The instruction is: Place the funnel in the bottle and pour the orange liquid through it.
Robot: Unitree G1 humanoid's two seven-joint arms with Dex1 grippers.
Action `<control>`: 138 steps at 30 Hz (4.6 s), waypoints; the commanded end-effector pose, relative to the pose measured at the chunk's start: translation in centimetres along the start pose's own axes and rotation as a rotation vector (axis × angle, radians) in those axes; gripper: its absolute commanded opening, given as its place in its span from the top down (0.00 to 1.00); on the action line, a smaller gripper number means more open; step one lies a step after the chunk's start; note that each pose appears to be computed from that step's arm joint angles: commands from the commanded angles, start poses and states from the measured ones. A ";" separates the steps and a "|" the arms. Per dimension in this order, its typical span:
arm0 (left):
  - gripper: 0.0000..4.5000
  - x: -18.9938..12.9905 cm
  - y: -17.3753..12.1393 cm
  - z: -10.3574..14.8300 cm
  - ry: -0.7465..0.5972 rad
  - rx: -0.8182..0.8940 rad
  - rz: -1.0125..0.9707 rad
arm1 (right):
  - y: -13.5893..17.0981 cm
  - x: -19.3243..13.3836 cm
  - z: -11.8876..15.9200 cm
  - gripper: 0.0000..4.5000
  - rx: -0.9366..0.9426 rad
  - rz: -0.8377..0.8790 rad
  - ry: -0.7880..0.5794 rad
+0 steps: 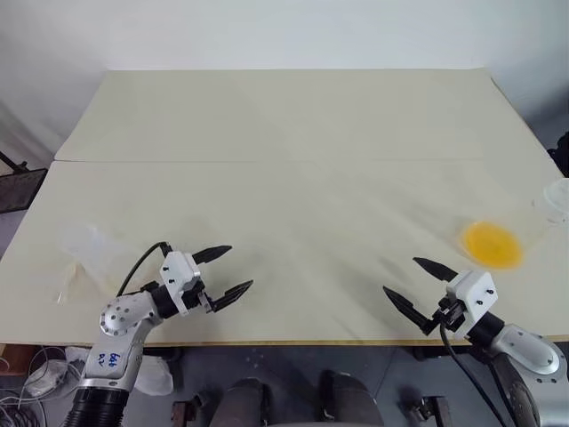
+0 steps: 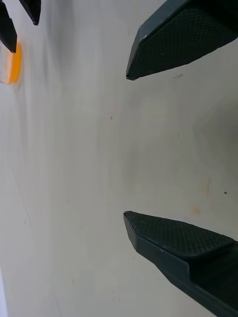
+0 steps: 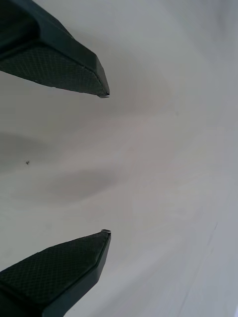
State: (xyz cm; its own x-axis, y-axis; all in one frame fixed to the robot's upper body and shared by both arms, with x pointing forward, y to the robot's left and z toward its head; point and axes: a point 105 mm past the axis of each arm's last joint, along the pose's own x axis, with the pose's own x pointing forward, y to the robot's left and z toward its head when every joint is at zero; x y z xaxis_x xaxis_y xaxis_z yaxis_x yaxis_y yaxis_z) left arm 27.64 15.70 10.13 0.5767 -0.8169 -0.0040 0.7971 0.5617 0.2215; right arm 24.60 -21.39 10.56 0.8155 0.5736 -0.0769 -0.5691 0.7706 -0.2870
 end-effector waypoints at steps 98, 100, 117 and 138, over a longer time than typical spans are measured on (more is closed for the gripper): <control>0.50 -1.4 7.7 9.3 -0.168 -0.018 0.082 | -0.3 4.2 2.0 0.00 -0.006 0.195 -0.086; 0.50 1.1 7.3 9.9 -0.185 -0.008 -0.029 | -0.2 3.5 2.0 0.00 -0.008 0.194 -0.075; 0.50 15.6 -1.2 11.8 -0.165 0.109 -0.608 | -1.3 -2.3 2.0 0.00 -0.031 -0.025 0.004; 0.50 18.4 -3.9 11.5 -0.142 0.139 -0.688 | 0.2 -4.2 2.0 0.00 -0.012 -0.126 0.037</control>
State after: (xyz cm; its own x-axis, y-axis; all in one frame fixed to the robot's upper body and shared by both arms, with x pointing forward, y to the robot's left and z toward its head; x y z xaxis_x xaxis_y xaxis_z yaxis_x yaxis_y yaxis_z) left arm 33.30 -2.41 19.31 -0.0690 -0.9955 -0.0657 0.9558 -0.0848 0.2814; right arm 21.08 -23.11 11.46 0.8749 0.4710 -0.1126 -0.4829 0.8309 -0.2765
